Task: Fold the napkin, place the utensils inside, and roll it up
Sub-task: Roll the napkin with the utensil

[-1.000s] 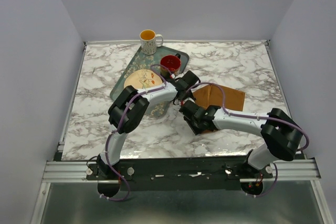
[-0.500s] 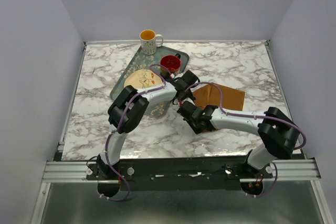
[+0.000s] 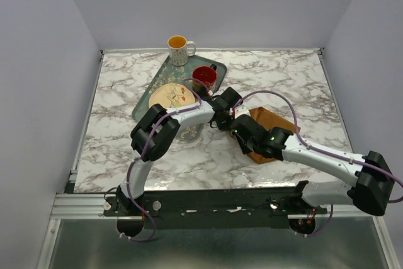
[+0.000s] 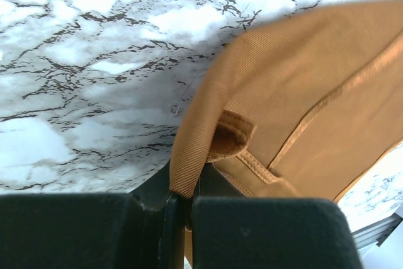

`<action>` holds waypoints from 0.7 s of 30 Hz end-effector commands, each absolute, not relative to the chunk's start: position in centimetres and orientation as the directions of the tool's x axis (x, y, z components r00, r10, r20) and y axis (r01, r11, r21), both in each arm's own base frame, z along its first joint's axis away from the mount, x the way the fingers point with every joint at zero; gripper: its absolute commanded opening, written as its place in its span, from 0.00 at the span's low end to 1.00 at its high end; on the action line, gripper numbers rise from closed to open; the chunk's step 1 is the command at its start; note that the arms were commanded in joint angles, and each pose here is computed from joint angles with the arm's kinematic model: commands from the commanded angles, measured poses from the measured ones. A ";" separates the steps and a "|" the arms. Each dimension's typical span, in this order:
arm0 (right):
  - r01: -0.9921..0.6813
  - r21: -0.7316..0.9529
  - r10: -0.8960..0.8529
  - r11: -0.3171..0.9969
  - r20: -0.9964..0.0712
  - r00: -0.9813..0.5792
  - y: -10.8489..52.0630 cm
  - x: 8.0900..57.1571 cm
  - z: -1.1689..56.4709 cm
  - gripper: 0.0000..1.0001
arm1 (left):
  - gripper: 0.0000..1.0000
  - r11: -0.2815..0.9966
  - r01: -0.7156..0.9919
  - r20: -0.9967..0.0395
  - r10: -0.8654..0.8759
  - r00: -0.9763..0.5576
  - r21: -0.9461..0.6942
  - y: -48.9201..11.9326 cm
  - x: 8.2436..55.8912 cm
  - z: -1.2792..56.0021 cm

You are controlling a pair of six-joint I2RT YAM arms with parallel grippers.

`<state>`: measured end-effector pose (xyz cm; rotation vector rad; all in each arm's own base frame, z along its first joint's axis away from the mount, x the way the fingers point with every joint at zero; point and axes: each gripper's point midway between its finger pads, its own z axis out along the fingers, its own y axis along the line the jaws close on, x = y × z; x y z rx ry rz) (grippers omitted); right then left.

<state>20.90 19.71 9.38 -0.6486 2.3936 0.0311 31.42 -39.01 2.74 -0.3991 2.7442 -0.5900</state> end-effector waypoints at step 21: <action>-0.171 0.032 -0.140 0.985 -0.443 -0.885 15.8 21.1 4.5 0.01 | 0.00 0.933 -0.208 -0.255 -0.286 -0.924 -0.293 -35.9 30.6 0.0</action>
